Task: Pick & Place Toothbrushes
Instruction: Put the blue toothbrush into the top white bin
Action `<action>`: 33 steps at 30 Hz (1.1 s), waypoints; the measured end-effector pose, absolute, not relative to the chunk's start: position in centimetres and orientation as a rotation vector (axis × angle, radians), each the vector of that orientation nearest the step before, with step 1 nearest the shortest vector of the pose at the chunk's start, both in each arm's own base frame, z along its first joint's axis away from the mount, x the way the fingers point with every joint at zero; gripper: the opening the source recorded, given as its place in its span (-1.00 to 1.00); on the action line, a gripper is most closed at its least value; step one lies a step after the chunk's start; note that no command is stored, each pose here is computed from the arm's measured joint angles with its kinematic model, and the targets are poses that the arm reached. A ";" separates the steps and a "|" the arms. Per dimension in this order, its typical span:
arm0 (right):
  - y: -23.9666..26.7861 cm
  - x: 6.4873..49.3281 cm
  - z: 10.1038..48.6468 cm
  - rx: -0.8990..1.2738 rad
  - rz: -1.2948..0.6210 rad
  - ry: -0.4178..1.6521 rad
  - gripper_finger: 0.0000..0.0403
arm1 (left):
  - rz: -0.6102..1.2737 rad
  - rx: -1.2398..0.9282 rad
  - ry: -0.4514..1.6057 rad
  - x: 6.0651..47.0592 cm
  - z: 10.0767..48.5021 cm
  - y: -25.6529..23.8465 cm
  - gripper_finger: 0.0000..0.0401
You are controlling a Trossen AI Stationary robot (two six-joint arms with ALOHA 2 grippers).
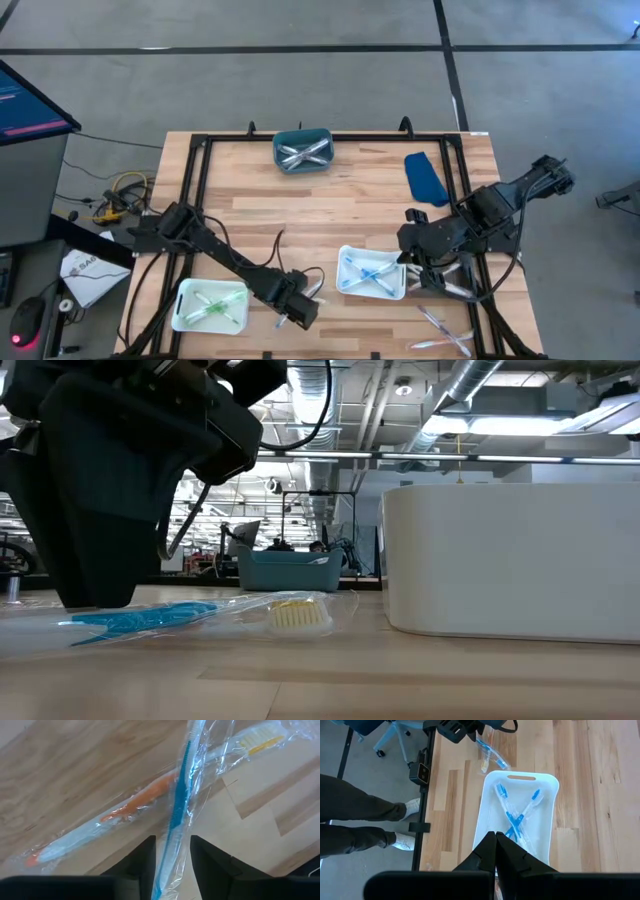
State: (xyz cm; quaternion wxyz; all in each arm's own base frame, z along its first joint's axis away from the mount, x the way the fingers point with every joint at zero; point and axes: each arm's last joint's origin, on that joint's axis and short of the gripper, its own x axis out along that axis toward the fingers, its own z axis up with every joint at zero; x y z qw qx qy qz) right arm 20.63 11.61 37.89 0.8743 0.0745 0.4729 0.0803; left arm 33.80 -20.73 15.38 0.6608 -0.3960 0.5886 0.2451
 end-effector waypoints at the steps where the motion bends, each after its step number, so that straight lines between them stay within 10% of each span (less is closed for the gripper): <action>1: 11.6 20.6 37.9 0.156 0.168 0.988 -1.00 | 0.555 -0.896 1.331 33.8 15.4 -20.7 -0.44; 24: 11.6 20.7 37.9 0.156 0.168 0.986 -1.00 | 0.575 -0.963 1.388 34.7 12.8 -21.0 -0.51; 33: 11.6 20.6 37.8 0.154 0.166 0.992 -1.00 | 0.572 -0.966 1.390 34.5 13.5 -20.8 -0.92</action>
